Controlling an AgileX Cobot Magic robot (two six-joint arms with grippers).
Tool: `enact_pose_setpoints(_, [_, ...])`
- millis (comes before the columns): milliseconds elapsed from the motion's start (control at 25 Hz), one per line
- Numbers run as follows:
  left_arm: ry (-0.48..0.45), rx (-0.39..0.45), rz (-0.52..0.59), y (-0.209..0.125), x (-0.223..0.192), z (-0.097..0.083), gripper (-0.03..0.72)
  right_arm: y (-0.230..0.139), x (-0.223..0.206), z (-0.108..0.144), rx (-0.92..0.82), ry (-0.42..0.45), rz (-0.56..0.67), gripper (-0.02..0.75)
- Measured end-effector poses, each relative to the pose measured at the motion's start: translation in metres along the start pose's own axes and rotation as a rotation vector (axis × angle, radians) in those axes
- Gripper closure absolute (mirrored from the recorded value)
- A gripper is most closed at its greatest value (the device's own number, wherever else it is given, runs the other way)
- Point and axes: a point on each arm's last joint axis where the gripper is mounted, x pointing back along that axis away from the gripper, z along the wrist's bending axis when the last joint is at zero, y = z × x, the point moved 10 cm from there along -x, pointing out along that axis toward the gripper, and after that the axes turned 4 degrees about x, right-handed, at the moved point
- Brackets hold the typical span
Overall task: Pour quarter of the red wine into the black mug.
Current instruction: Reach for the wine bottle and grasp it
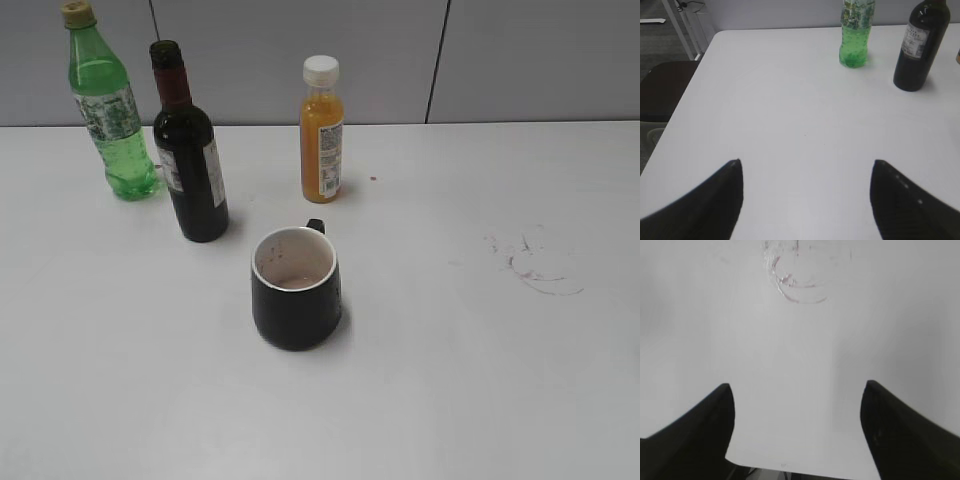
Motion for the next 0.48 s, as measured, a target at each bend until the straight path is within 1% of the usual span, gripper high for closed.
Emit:
enact_pose_setpoints(160, [0.000, 0.000, 0.000, 0.000, 0.000, 0.000, 0.099, -0.046, 0.011, 0.008, 0.001, -0.011, -0.056, 0.146])
enact_pose_setpoints(480, [0.000, 0.000, 0.000, 0.000, 0.000, 0.000, 0.099, -0.106, 0.025, 0.018, 0.015, -0.037, -0.207, 0.147])
